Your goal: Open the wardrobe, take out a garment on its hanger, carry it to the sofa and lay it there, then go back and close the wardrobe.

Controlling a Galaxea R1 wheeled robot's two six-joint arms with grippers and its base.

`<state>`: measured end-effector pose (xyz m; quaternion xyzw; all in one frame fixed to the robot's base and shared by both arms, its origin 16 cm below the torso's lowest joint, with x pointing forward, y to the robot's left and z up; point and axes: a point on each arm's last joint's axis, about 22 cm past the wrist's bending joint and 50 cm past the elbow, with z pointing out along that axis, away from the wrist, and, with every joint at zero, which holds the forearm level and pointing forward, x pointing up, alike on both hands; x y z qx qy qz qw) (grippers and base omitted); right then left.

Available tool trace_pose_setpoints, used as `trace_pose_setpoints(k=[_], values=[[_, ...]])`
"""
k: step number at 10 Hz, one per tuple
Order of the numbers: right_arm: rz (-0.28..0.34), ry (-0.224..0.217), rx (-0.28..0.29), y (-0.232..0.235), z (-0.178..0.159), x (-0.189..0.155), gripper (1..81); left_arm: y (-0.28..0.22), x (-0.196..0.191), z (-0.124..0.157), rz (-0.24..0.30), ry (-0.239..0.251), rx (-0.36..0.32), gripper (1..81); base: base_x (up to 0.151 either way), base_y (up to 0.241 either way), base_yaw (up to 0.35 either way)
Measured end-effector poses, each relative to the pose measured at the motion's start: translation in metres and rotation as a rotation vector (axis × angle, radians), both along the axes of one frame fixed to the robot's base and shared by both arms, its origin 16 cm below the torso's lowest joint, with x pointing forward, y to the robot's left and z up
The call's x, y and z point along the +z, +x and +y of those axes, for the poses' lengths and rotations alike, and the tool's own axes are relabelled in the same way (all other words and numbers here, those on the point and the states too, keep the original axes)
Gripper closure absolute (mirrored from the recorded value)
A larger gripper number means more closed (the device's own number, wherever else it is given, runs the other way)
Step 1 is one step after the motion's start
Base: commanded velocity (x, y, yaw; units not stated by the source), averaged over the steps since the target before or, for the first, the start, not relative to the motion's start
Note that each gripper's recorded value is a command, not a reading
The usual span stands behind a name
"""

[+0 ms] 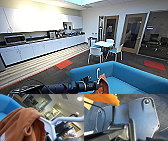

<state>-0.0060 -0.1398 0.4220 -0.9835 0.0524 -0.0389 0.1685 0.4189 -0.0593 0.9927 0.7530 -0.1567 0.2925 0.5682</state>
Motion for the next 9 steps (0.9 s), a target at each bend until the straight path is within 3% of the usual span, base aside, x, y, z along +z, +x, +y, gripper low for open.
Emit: trace_pose_setpoints(k=[5,9], values=[[-0.001,0.001,-0.001,0.000,0.001,0.000,1.0,0.000,-0.016,0.006,0.026,0.006,0.018,81.1,0.000,0.000,0.000],[0.000,0.001,-0.001,0.000,0.001,0.000,1.0,0.040,-0.040,0.011,0.026,0.058,0.095,81.1,0.000,0.000,0.000]])
